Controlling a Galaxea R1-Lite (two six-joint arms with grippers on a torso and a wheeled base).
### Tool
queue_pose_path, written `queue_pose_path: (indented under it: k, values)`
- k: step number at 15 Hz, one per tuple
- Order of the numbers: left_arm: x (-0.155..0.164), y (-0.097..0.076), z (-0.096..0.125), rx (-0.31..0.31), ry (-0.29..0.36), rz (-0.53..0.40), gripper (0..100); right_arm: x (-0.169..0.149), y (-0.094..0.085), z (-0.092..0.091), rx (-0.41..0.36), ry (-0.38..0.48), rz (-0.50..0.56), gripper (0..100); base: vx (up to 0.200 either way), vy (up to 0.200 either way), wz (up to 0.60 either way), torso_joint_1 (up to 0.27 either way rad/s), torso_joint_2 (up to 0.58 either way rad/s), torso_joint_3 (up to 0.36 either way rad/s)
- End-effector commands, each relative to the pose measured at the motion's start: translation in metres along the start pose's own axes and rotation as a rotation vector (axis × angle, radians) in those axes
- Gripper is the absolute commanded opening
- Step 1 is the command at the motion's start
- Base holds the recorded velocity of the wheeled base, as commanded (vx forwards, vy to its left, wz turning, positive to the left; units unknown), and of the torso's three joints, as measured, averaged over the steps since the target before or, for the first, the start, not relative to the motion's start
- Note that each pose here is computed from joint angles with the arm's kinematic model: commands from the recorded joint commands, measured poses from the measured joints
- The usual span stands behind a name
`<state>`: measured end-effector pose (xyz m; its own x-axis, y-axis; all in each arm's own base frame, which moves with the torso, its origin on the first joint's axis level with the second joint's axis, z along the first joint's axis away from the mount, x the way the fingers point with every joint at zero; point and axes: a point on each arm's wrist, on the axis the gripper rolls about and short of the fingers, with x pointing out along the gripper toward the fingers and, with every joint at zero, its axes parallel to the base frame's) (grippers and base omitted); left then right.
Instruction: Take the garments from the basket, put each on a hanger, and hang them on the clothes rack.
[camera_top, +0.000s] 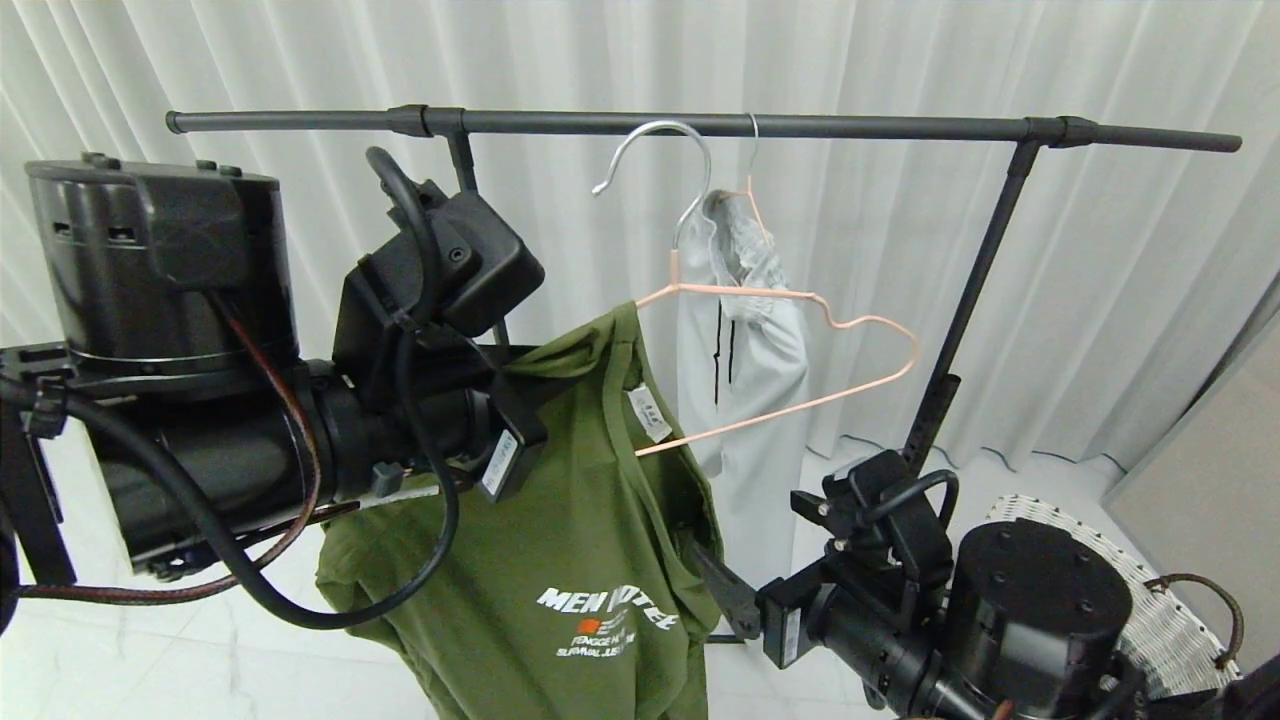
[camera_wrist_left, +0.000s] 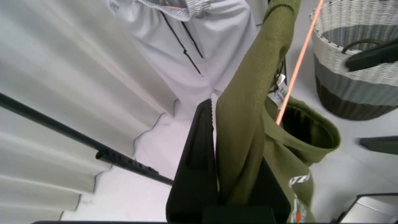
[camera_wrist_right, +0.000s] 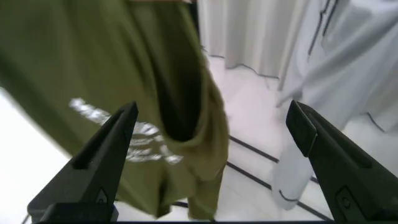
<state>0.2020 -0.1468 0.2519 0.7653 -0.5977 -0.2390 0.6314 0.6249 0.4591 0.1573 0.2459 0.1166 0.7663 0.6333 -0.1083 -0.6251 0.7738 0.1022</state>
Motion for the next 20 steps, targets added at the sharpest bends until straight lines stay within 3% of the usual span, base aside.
queue_pose_path:
  k: [1,5,6,10,13,16,20]
  values:
    - [-0.001,-0.001,0.002,0.001,-0.010,-0.004,0,0.011,-0.009,-0.013,-0.008,0.041,-0.041,100,0.000,0.000,0.00,0.000,0.00,0.000]
    - [-0.001,-0.003,0.003,-0.007,-0.017,-0.012,0,0.017,-0.016,-0.022,-0.014,0.072,-0.070,100,0.000,0.000,0.00,0.000,0.00,0.000]
    - [-0.002,-0.004,0.004,-0.028,-0.021,-0.015,0,0.018,-0.016,-0.024,-0.017,0.078,-0.078,0,0.000,0.000,0.00,0.000,0.00,0.000]
    - [-0.003,-0.005,0.003,-0.037,-0.016,-0.014,0,0.017,-0.021,-0.028,-0.023,0.087,-0.137,0,0.000,0.000,0.00,0.000,0.00,0.000]
    - [-0.001,-0.006,-0.007,-0.028,0.037,0.011,0,0.016,-0.056,-0.030,-0.087,0.112,-0.272,0,0.000,0.000,0.00,0.000,0.00,0.000]
    - [-0.002,-0.010,-0.017,-0.025,0.106,0.067,0,0.019,-0.093,-0.019,-0.117,0.055,-0.395,0,0.000,0.000,0.00,0.000,0.00,0.000]
    - [-0.007,-0.014,-0.025,0.015,0.129,0.058,0,0.019,-0.113,-0.009,-0.138,-0.008,-0.462,0,0.000,0.000,0.00,0.000,0.00,0.000]
